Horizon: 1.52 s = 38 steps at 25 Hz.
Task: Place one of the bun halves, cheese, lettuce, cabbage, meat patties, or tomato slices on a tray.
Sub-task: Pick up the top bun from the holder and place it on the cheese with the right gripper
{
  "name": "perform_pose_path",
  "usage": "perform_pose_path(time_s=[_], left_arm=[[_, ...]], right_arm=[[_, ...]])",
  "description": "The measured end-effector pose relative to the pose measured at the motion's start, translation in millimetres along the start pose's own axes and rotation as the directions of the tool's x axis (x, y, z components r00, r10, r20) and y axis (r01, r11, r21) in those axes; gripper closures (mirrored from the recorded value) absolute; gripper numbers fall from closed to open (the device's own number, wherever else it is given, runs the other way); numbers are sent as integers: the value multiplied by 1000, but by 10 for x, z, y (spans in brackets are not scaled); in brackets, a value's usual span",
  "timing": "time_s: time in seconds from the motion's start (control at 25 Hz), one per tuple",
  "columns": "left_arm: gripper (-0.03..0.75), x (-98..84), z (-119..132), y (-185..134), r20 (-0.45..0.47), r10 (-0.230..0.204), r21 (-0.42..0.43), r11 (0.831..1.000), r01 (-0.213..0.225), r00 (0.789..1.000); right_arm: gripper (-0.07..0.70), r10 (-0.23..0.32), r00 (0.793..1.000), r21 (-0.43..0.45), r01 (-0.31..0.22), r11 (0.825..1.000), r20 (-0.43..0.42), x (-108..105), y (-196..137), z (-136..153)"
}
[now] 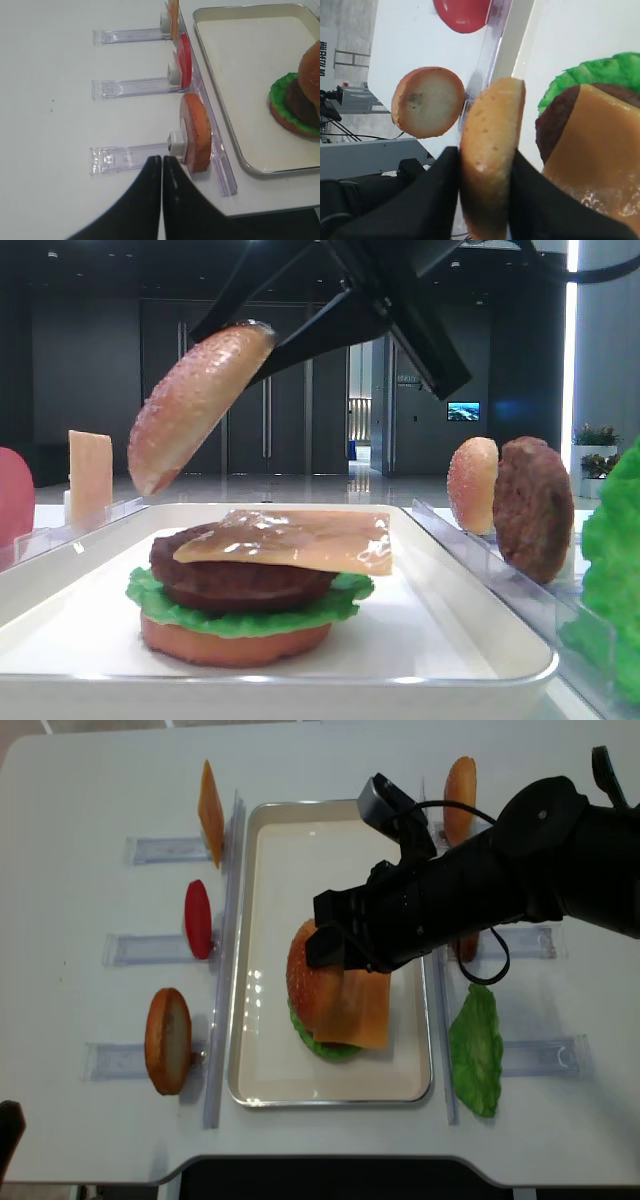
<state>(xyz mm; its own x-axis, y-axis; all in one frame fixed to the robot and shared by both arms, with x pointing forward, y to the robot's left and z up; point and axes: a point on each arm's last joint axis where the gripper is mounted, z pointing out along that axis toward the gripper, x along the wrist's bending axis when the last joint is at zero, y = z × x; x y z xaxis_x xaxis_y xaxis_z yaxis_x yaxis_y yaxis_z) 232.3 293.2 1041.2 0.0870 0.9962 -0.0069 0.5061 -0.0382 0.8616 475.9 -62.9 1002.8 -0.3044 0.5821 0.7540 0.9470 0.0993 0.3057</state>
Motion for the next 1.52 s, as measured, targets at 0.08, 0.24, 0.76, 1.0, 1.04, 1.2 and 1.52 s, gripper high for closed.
perform_pose_path(time_s=[0.08, 0.24, 0.76, 1.0, 1.04, 1.2, 1.52], left_arm=[[715, 0, 0, 0, 0, 0, 0, 1000, 0, 1000], [715, 0, 0, 0, 0, 0, 0, 1000, 0, 1000], [715, 0, 0, 0, 0, 0, 0, 1000, 0, 1000], [715, -1, 0, 0, 1, 0, 0, 1000, 0, 1000], [715, -1, 0, 0, 1, 0, 0, 1000, 0, 1000], [715, -1, 0, 0, 1, 0, 0, 1000, 0, 1000], [715, -1, 0, 0, 1, 0, 0, 1000, 0, 1000]], right_arm=[[428, 6, 1000, -2, -6, 1000, -7, -9, 6, 19], [428, 22, 1000, 1, -22, 1000, -15, -36, 10, 62], [428, 63, 998, 1, -63, 998, -16, -207, 82, 94], [428, 59, 998, 5, -59, 998, -19, -204, 79, 93], [428, 58, 998, 5, -58, 998, -19, -204, 79, 93], [428, 59, 998, 3, -59, 998, -18, -205, 80, 93], [428, 86, 996, -10, -86, 996, -27, -198, 93, 93]])
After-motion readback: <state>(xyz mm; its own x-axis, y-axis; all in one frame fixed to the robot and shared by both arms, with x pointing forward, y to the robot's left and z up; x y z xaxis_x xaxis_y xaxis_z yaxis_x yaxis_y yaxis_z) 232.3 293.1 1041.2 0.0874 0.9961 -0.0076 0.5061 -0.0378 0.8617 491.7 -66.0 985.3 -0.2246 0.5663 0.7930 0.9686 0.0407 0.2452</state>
